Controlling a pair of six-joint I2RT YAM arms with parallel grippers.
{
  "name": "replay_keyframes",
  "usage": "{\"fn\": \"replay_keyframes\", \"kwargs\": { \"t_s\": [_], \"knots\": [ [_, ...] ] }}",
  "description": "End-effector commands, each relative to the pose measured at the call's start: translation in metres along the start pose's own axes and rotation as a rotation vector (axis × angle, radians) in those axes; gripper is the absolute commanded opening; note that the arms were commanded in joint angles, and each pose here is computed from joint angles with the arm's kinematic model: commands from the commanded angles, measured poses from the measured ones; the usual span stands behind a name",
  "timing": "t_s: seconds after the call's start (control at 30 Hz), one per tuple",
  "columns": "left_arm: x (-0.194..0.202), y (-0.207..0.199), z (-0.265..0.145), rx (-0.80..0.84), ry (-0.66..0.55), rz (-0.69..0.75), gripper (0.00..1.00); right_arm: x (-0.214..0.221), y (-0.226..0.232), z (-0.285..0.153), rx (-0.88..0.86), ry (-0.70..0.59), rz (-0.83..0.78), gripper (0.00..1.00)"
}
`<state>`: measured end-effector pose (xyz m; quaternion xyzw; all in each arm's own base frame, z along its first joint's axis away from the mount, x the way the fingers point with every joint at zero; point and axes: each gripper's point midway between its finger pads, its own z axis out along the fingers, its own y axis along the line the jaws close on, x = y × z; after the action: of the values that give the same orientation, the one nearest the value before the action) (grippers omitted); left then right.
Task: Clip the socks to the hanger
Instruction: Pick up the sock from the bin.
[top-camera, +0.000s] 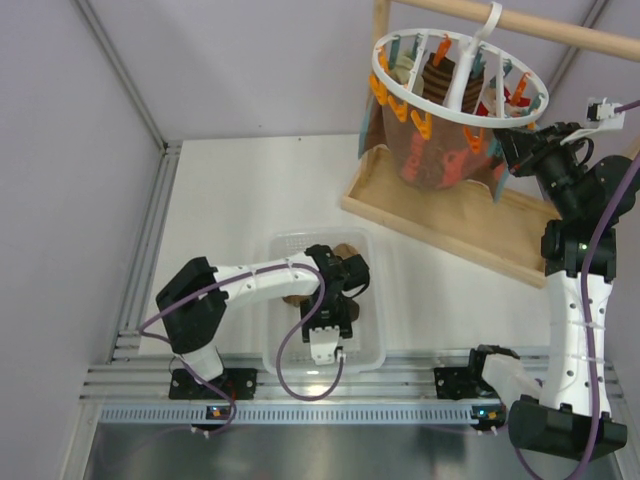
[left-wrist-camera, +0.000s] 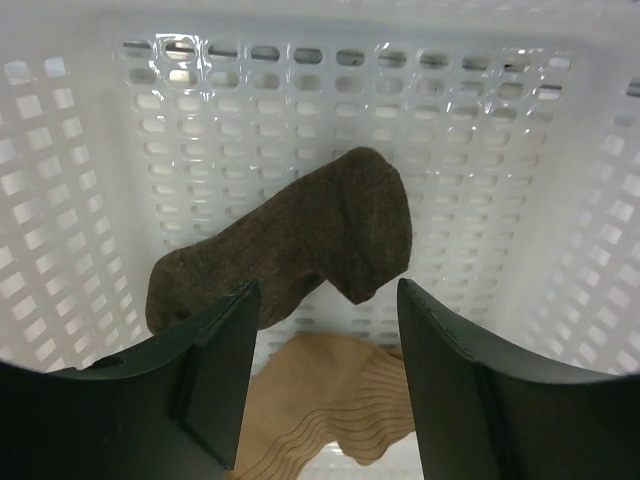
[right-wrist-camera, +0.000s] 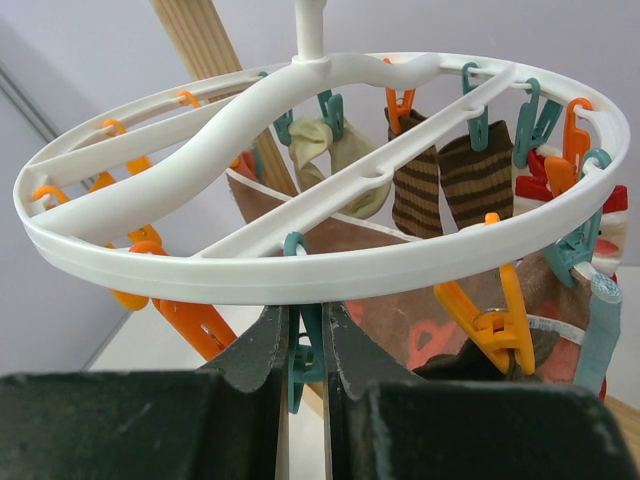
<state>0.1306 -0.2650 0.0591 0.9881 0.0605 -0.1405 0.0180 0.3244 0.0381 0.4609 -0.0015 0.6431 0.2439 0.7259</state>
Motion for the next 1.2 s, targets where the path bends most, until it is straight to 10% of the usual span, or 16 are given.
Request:
{"fn": "replay_keyframes", "kwargs": {
  "t_s": [0.0, 0.47, 0.67, 1.17],
  "knots": [
    [0.000, 0.012, -0.004, 0.059, 0.024, 0.309, 0.62, 0.018, -0.012, 0.004, 0.032, 0.068, 0.039, 0.00],
    [0.001, 0.017, 0.038, 0.078, 0.001, 0.403, 0.58, 0.022, -0.019, 0.006, 0.043, 0.082, 0.047, 0.00],
    [-0.006, 0.025, 0.038, 0.050, -0.056, 0.327, 0.26, 0.022, -0.019, 0.005, 0.045, 0.081, 0.045, 0.00],
    [-0.050, 0.055, -0.114, -0.349, -0.348, -0.375, 0.00, 0.018, -0.016, 0.001, 0.035, 0.050, 0.054, 0.00]
  ]
}}
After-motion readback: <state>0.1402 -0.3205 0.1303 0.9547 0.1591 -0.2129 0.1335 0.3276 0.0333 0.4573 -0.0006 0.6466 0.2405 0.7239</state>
